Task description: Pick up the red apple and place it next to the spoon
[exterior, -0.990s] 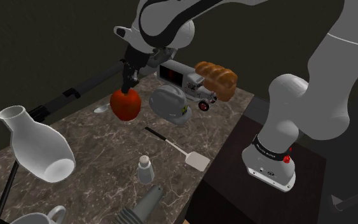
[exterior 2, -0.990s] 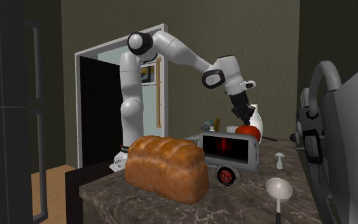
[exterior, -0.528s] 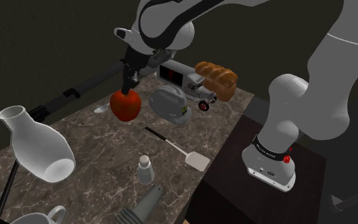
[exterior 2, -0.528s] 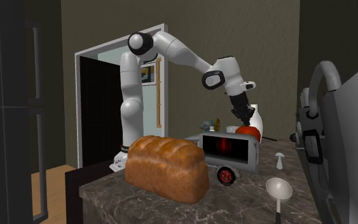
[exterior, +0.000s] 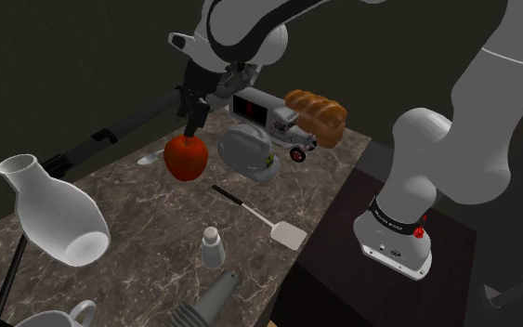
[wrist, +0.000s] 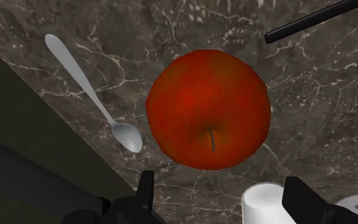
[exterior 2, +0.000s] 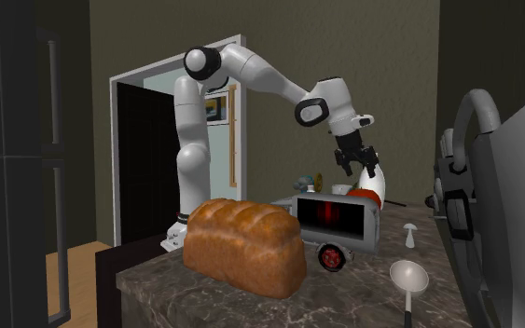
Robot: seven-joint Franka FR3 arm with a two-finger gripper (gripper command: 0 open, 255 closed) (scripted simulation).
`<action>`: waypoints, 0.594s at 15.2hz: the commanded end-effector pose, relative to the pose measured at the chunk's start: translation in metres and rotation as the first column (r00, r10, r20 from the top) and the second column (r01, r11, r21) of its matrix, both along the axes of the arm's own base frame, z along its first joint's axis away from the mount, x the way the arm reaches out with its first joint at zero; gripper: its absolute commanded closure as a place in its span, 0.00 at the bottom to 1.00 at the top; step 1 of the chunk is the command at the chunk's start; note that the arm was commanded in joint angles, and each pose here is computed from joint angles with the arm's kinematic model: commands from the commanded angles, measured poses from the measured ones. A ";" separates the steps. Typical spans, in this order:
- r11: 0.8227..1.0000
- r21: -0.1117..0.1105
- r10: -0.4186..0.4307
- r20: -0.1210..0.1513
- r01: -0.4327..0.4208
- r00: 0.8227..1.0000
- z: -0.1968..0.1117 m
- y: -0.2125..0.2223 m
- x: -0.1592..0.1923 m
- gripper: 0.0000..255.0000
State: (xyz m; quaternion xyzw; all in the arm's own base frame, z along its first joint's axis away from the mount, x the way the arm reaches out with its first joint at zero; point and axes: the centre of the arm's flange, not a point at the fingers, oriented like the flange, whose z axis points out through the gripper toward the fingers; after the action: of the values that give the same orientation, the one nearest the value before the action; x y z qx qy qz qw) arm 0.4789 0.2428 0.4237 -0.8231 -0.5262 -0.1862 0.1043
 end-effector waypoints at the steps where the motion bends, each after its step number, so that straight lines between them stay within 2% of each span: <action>1: 1.000 -0.001 0.000 0.000 0.000 1.000 0.021 -0.009 -0.006 0.00; 2: 1.000 -0.001 0.000 0.000 0.000 1.000 0.031 -0.013 -0.008 0.00; 9: 1.000 -0.001 0.000 0.000 0.000 1.000 0.031 -0.013 -0.008 0.00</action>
State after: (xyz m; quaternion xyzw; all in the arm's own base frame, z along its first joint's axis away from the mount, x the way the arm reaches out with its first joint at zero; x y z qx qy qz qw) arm 0.4710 0.2298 0.4544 -0.8232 -0.5263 -0.1860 0.1040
